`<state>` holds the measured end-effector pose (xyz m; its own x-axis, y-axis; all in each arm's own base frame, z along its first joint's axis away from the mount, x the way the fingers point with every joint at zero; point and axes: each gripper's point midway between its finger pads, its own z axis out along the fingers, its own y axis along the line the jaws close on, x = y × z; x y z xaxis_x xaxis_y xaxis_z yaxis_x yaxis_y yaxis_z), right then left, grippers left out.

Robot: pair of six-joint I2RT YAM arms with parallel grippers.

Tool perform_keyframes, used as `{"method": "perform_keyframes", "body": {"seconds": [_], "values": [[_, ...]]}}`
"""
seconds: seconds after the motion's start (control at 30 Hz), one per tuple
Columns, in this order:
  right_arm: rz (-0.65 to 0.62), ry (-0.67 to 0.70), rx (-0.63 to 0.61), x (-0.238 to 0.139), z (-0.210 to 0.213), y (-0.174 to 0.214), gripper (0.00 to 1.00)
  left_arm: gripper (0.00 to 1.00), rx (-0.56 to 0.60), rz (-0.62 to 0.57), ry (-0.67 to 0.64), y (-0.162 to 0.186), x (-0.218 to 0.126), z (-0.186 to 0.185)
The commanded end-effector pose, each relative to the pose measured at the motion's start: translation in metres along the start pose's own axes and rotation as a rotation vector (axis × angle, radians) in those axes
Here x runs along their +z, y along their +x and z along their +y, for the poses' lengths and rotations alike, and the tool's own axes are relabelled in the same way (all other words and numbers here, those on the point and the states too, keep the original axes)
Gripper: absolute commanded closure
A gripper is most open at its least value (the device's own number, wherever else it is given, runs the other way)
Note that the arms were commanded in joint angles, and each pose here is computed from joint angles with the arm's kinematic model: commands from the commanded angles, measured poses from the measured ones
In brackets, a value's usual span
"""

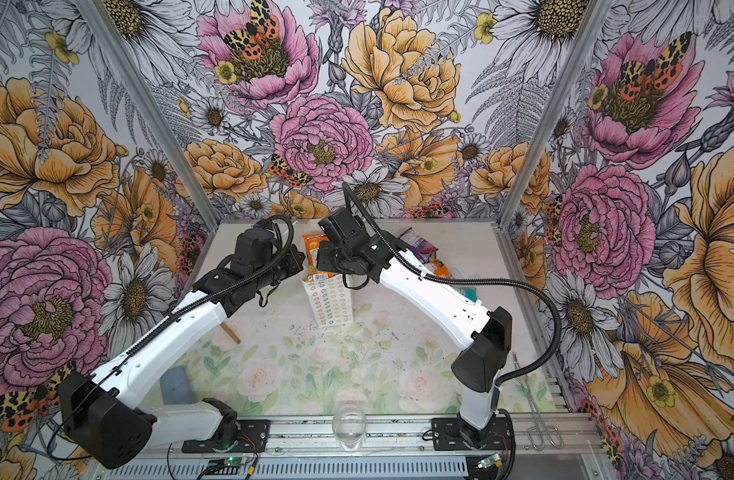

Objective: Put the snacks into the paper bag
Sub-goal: 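Lower the orange packet into the bag and open the right gripper, then raise the right gripper from the bag and move it toward the remaining snacks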

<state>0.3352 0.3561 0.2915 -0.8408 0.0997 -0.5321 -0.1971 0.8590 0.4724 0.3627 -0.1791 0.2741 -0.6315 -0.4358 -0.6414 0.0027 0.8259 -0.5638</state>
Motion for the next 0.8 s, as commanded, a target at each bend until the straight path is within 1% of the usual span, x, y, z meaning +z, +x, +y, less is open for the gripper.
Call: {"method": "perform_keyframes", "body": {"seconds": [0.0, 0.17, 0.47, 0.67, 0.77], "values": [[-0.038, -0.024, 0.002, -0.018, 0.007, -0.004, 0.87, 1.0, -0.012, -0.039, 0.03, -0.007, -0.009, -0.005], [-0.044, -0.011, -0.004, -0.02, 0.004, -0.005, 0.83, 1.0, -0.014, -0.045, 0.031, -0.008, -0.011, -0.005], [-0.047, -0.013, -0.011, -0.024, 0.006, -0.005, 0.69, 1.0, -0.018, -0.042, 0.03, -0.008, -0.01, -0.005], [-0.056, -0.027, -0.025, -0.029, 0.009, -0.007, 0.63, 1.0, -0.019, -0.042, 0.025, -0.008, -0.009, -0.004], [-0.064, -0.042, -0.04, -0.034, 0.013, -0.01, 0.62, 1.0, -0.016, -0.041, 0.027, -0.007, -0.009, -0.004]]}}
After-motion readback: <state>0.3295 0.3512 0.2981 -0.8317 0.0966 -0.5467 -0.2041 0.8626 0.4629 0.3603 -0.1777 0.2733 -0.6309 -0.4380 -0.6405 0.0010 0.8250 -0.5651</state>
